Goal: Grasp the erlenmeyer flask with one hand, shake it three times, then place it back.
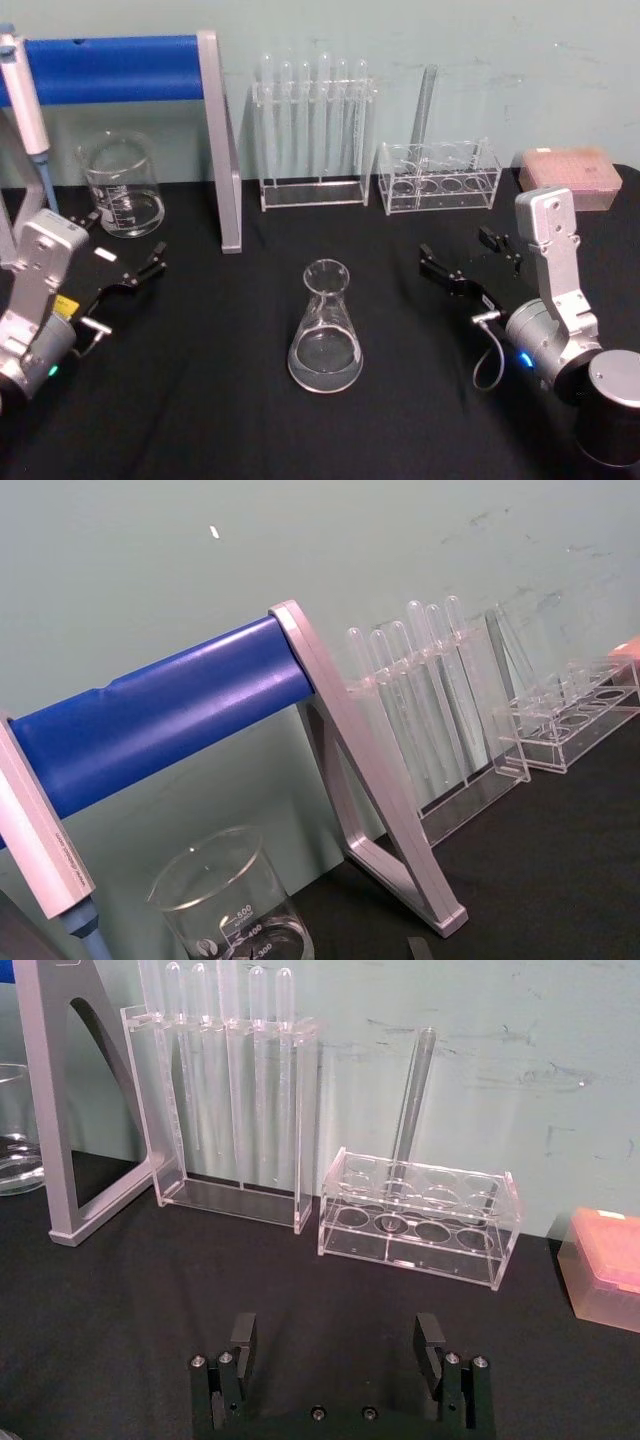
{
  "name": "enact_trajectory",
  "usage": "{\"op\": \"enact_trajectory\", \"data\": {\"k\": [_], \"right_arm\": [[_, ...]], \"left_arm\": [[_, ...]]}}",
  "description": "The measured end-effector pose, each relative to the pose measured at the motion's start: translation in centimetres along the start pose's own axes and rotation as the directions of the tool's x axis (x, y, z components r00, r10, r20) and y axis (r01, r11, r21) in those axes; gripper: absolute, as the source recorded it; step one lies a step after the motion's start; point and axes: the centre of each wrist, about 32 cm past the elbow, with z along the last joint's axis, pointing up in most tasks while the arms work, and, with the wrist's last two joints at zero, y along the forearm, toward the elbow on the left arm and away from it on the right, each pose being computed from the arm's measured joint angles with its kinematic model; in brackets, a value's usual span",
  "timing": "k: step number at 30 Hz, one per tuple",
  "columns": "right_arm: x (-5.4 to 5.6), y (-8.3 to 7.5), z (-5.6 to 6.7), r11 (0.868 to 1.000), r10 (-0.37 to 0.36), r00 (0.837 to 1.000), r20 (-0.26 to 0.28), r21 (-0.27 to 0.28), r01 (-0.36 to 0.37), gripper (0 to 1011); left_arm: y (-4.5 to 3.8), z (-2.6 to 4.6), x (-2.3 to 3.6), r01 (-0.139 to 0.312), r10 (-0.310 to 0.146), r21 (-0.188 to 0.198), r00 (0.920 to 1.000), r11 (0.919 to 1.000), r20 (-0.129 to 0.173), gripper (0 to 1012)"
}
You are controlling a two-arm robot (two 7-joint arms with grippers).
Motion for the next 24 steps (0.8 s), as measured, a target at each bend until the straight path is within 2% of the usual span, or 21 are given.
{"op": "enact_trajectory", "data": {"k": [24], "right_arm": [[0.00, 0.00, 0.00, 1.000, 0.000, 1.000, 0.000, 0.000, 0.000, 1002]], "left_arm": [[0.00, 0.00, 0.00, 0.000, 0.000, 0.000, 1.0000, 1.0000, 0.000, 1001]]}}
